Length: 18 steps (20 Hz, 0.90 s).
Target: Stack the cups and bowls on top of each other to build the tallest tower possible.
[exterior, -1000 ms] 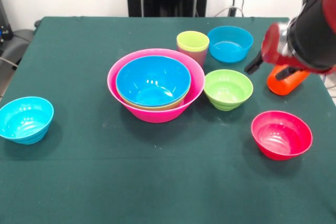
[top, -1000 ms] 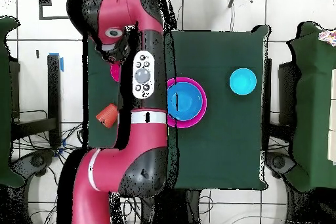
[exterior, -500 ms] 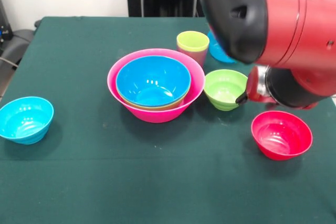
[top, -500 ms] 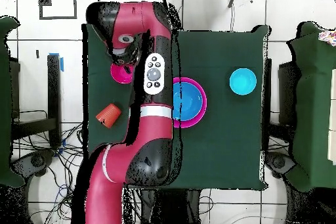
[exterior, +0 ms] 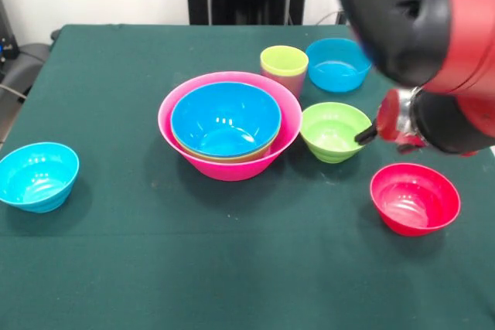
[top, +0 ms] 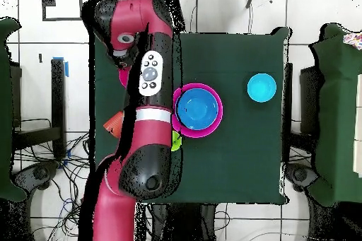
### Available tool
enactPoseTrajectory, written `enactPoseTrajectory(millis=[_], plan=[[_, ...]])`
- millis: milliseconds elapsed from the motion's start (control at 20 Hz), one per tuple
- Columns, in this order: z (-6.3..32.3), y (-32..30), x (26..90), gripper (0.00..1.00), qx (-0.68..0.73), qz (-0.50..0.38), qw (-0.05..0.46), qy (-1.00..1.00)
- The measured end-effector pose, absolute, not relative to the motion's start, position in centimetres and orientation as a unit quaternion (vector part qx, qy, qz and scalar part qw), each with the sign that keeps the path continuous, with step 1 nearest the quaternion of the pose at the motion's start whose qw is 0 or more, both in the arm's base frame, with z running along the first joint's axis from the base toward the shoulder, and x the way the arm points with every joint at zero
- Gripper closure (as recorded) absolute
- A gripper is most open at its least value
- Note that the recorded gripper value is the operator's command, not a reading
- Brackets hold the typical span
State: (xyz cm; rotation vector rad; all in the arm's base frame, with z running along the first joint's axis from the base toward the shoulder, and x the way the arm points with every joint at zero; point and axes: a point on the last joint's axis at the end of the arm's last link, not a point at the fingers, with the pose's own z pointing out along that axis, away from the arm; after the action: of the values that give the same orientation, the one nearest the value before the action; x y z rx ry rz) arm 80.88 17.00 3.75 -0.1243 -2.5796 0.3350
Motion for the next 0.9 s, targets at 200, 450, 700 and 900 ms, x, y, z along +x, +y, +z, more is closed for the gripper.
enactPoseTrajectory(millis=[200, 450, 700, 900], plan=[[6.8, 17.8, 81.9, 0.0, -0.051, 0.141, 0.262, -0.953], [11.2, 18.4, 83.8, 0.0, -0.07, 0.143, 0.256, -0.954], [13.9, 18.4, 85.2, 0.0, -0.093, 0.136, 0.258, -0.952], [14.5, 18.7, 85.8, 0.0, -0.101, 0.129, 0.256, -0.953]])
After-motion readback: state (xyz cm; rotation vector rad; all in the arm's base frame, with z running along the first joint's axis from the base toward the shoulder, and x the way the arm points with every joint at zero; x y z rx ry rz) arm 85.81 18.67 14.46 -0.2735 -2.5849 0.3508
